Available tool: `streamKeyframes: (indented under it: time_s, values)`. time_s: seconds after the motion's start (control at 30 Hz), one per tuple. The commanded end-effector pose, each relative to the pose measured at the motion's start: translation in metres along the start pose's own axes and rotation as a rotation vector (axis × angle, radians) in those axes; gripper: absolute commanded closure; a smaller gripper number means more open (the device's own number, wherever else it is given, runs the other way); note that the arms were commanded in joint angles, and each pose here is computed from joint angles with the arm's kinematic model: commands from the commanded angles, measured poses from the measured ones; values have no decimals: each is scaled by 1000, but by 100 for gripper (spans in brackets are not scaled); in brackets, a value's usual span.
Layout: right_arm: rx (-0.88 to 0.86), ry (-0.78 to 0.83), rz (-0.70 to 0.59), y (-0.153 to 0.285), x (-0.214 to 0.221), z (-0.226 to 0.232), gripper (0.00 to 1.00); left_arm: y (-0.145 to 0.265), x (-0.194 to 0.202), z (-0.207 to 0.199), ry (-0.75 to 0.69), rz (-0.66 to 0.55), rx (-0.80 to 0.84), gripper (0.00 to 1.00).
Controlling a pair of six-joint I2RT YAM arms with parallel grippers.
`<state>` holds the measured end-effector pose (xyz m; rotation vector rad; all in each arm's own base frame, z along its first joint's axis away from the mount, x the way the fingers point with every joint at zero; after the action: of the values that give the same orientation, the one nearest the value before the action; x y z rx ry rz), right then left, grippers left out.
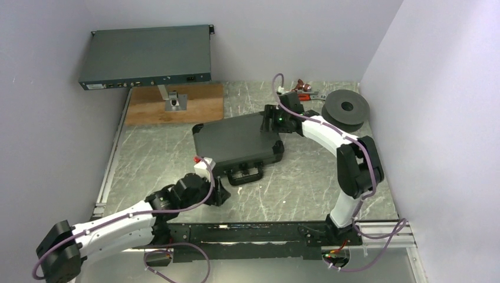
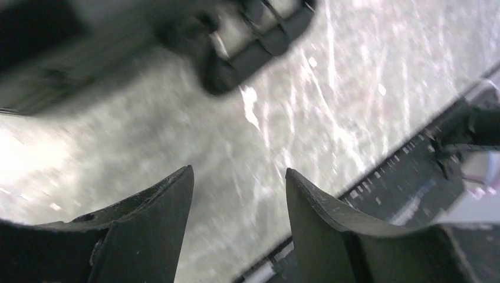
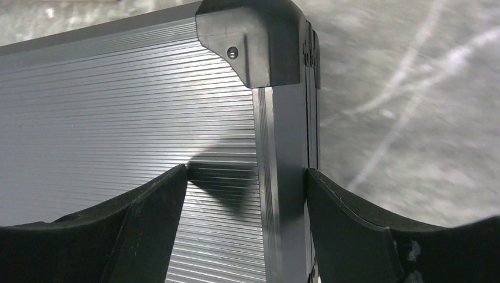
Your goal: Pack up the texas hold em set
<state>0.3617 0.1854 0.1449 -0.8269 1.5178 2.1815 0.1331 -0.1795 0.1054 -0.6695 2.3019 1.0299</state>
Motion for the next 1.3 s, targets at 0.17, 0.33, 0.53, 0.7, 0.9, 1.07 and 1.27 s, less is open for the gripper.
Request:
streamKeyframes:
  time_s: [0.17, 0.33, 0.53, 0.7, 0.9, 1.07, 1.27]
  values:
    - [-274, 223, 188, -51, 35, 92, 25, 36, 27, -13, 115, 112, 57, 34]
    - [-314, 244, 189, -71, 32, 109, 25, 73, -24, -20, 57, -36, -96, 12]
    - [-456, 348, 185, -76, 48, 150, 25, 106, -83, -18, -65, -210, -314, 0]
    - [-548, 461, 118, -48, 53, 178, 21, 96, -136, -4, -104, -190, -433, 0]
    - [-413, 400, -19, -9, 43, 159, 5, 72, -197, 34, -28, -203, -521, 0]
    - [-263, 273, -75, 12, 49, 134, 2, 48, -232, 76, 124, -216, -533, 5]
    - [-233, 118, -61, 32, 76, 119, 4, 14, -251, 116, 183, -241, -596, 14]
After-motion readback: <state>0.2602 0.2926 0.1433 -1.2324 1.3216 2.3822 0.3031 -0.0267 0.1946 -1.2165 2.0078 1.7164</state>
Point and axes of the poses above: each gripper's point midway between its finger pads, its own y axis back along the fingers, its own z axis along the line the jaws close on, x = y × z, the point moved 6 cm from there along y, back along the fingers, and after that the axes turned 9 degrees about y, right-handed, at the moved point
